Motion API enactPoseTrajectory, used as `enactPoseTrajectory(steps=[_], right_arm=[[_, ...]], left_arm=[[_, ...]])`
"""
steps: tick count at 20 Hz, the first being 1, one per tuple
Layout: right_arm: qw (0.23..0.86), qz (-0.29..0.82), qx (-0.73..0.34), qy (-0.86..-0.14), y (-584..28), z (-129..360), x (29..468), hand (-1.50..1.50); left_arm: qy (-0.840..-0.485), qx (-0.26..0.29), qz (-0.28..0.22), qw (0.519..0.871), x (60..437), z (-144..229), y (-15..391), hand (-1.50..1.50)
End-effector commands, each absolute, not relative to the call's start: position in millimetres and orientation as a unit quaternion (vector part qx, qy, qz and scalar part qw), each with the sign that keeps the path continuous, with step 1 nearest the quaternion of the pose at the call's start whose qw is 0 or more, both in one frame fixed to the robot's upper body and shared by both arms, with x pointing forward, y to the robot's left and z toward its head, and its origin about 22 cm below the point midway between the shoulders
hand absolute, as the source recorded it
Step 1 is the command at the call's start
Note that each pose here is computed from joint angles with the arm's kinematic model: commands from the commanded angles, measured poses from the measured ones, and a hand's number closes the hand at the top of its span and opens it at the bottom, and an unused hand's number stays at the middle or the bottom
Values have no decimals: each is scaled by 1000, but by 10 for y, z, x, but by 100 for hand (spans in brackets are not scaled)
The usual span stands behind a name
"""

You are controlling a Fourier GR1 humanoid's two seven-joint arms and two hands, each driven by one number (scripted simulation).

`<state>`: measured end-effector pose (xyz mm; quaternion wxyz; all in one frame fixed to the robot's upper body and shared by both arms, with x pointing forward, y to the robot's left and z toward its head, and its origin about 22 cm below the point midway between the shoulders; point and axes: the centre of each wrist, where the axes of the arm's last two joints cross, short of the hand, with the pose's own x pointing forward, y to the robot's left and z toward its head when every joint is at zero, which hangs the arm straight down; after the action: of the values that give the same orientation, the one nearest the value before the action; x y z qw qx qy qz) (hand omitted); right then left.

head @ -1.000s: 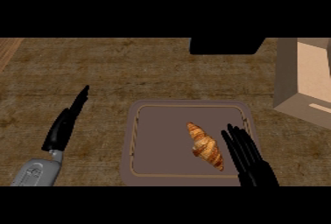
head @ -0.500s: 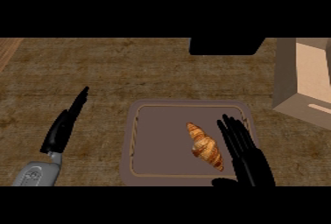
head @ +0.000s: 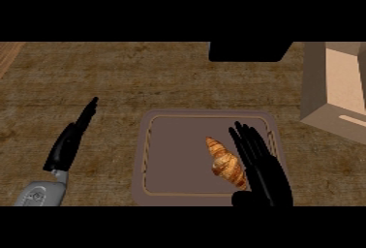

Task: Pick the croissant from the tray and place it in the cardboard box

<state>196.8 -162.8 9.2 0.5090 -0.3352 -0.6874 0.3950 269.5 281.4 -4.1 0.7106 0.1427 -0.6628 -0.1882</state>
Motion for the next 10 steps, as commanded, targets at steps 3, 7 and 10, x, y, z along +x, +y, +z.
enactPoseTrajectory(steps=[3,7,10], right_arm=[[521,385,-321,-690,-1406,-168,2027,-150],[521,408,-313,-681,-1386,-238,2084,-150],[466,409,-375,-689,-1460,-213,2195,150]], left_arm=[[-666,151,-186,707,2743,96,2896,0],[-665,146,-192,707,2688,-20,2783,0],[-663,140,-187,711,2779,-37,2736,0]])
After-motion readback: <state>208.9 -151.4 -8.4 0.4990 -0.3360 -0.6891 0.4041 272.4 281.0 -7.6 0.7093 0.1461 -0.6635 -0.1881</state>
